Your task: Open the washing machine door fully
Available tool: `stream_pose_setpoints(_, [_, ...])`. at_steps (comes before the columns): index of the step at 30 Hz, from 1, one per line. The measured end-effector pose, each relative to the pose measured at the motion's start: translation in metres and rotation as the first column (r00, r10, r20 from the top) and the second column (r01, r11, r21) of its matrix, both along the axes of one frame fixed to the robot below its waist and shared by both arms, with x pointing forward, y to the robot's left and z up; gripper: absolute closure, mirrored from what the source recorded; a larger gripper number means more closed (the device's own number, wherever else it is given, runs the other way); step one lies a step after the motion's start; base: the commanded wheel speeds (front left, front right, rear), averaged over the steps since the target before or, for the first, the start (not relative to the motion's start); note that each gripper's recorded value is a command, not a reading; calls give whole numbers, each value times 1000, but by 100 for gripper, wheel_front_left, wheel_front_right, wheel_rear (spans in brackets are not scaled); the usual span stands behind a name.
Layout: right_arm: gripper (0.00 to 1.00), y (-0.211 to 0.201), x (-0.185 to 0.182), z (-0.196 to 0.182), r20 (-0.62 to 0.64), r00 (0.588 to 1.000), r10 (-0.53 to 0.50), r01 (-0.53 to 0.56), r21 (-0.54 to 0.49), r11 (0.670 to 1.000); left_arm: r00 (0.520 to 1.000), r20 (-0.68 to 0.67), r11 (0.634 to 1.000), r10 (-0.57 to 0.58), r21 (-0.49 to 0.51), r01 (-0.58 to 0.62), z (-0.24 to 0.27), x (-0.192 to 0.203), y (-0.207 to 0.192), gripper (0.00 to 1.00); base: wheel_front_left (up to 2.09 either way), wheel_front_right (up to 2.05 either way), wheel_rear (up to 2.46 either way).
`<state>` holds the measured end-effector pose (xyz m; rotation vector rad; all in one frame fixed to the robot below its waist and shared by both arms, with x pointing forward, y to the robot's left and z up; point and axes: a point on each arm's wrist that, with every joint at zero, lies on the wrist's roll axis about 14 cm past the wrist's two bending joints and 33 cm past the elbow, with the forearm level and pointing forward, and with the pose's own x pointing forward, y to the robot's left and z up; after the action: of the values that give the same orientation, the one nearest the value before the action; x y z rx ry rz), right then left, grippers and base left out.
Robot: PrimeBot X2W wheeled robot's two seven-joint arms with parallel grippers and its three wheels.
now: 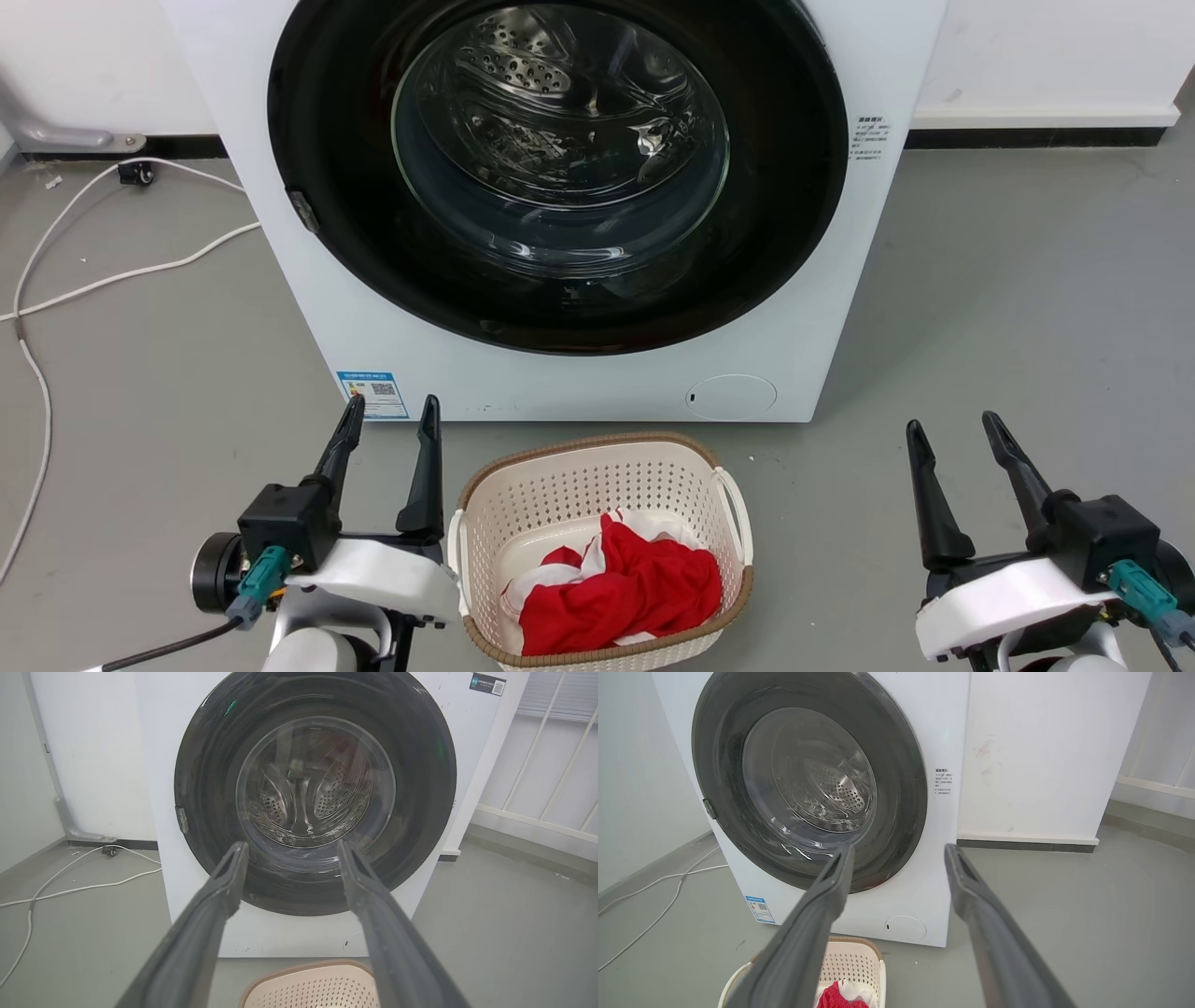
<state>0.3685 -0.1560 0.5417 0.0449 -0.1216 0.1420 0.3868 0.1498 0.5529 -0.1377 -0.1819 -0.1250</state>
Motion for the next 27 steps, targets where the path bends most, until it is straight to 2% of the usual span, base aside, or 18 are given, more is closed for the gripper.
stream_pose_setpoints(13, [0,3,-1,1,13,1000,6,-5,-78,997,1000,28,994,-4,105,1,1,-1,-5,0,0,0,0])
stream_pose_setpoints(27, [0,4,-2,3,31,999,10,-6,-125,992,999,48,987,-2,158,-5,1,-2,-7,0,0,0,0])
